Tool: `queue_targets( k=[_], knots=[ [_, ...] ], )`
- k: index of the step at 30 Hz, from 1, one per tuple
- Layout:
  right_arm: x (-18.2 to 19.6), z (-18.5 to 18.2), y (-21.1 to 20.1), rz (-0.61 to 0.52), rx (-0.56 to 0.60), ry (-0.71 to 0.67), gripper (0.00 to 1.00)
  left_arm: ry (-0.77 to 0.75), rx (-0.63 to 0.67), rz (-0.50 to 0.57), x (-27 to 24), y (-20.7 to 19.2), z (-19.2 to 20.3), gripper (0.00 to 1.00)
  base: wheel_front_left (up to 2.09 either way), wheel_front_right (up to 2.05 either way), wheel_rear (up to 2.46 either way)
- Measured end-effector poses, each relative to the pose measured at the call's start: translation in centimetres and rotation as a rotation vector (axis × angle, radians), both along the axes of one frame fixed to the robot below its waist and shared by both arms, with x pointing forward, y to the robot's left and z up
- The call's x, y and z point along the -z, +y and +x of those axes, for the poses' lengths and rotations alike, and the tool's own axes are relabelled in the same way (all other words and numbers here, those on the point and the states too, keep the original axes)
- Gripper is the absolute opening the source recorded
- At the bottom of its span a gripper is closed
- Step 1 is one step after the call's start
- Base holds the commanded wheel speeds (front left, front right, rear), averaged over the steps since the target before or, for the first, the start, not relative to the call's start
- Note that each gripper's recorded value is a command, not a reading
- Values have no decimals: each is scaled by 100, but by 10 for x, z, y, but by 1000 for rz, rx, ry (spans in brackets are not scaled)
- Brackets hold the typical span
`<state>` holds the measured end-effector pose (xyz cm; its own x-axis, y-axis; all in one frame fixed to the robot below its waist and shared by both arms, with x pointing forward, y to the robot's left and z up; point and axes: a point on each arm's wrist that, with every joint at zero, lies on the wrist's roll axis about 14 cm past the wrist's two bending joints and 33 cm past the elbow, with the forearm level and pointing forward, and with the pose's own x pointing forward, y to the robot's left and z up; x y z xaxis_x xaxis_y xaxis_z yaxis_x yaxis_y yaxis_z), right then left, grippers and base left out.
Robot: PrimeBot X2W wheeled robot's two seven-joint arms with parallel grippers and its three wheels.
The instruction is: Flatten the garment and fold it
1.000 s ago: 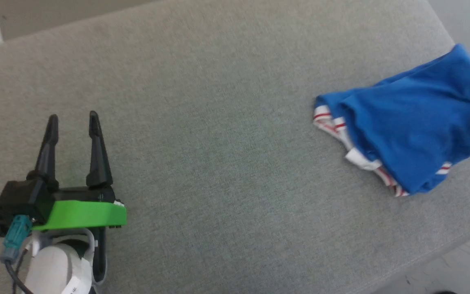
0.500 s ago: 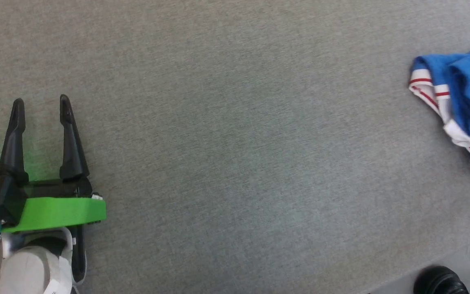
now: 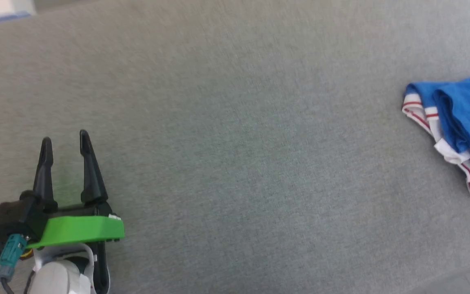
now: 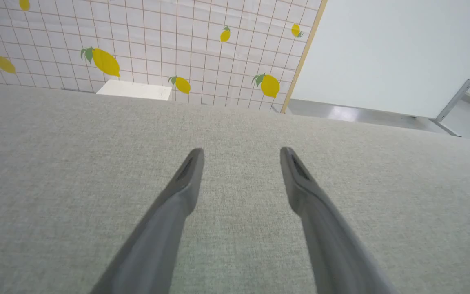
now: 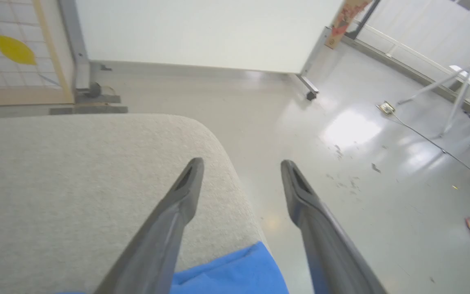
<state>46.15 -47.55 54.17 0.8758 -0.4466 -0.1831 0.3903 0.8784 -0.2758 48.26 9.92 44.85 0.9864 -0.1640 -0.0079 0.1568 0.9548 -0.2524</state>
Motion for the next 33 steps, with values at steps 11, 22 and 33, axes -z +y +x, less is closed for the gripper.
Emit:
queue_targets(
  k=[11,22,33],
  knots=[
    [-102,14,149,174,-372,-513,100,-137,-112,18,-65,45,-32,100,0,0,0],
    [-105,-20,257,364,-471,-702,100,-210,-227,50,-101,87,-70,100,0,0,0],
    [-48,-51,288,364,-507,-598,100,-226,-257,70,-110,93,-89,100,0,0,0]
  ],
)
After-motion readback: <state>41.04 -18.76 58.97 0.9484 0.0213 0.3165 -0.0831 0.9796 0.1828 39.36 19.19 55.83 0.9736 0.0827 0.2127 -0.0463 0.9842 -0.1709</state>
